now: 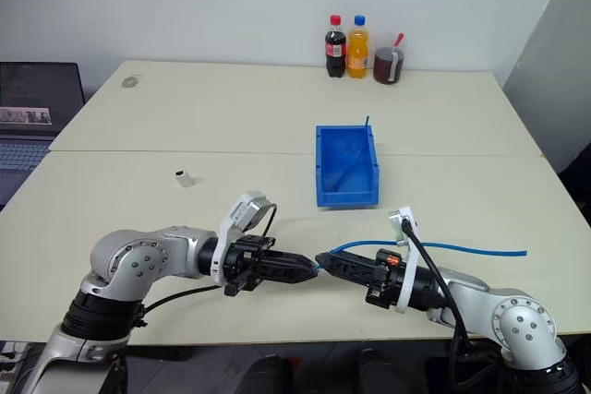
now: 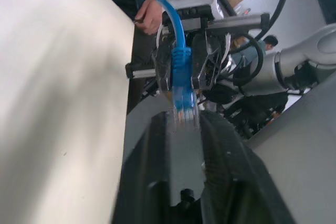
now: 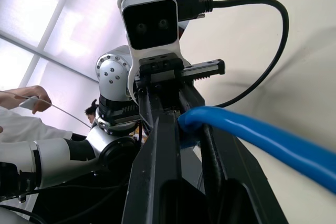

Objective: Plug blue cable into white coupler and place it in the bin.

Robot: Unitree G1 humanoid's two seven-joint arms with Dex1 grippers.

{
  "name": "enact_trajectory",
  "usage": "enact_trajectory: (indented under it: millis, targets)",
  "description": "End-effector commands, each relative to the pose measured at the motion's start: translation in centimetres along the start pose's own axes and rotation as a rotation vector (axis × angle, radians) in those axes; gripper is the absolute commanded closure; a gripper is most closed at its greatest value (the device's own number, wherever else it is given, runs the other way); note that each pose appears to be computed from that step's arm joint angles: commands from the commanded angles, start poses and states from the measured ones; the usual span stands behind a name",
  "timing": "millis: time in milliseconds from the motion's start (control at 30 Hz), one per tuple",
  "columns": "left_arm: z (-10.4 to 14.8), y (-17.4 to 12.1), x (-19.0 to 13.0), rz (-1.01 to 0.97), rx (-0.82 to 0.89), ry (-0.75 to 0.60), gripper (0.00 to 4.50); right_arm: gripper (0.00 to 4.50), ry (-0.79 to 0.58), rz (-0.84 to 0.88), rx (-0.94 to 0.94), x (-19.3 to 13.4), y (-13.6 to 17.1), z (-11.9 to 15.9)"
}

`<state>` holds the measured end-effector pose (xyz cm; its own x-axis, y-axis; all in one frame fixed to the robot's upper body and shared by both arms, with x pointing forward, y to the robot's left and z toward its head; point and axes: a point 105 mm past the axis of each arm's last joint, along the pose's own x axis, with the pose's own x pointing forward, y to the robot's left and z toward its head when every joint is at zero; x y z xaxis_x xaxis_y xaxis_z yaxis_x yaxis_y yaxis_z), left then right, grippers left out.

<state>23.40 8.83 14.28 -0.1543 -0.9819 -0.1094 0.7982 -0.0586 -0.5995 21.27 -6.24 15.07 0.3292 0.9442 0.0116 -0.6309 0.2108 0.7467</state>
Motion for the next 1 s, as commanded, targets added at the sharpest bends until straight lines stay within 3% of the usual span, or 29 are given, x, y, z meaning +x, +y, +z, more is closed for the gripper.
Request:
enact_trajectory:
  millis: [33,200,300,467,533,800,900,1000]
  targets:
    - [-0.5,0.1,-1.3,0.021,0.138,0.087,2.57,4.27,-0.029,0.011,-0.041,-0.1,0.6,1.1]
    - [-1.0,3.5,-4.2,0.255,0.413,0.224,1.53,4.27,-0.091,-0.046,-0.127,-0.5,-0.1,3.2]
    - [1.1,6.5,-6.1,0.542,0.573,0.160,0.92,4.27,-0.142,-0.111,-0.202,-0.2,-0.9,4.6]
    - [3.0,7.9,-8.1,0.911,0.722,0.023,0.01,4.27,-0.174,-0.095,-0.236,1.0,-0.9,5.4]
    - [3.4,8.3,-10.2,1.166,0.694,-0.107,0.01,4.27,-0.186,-0.081,-0.248,1.5,-0.8,5.8]
    - [0.5,7.6,-17.7,1.923,0.487,-0.354,0.01,4.27,-0.157,-0.064,-0.260,2.5,-1.6,5.7]
    - [0.5,8.2,-19.7,2.027,0.377,-0.441,0.01,4.27,-0.157,-0.065,-0.268,2.6,-1.9,6.1]
    - [1.9,9.6,-19.8,1.981,0.350,-0.521,0.01,4.27,-0.158,-0.069,-0.277,2.6,-2.1,6.4]
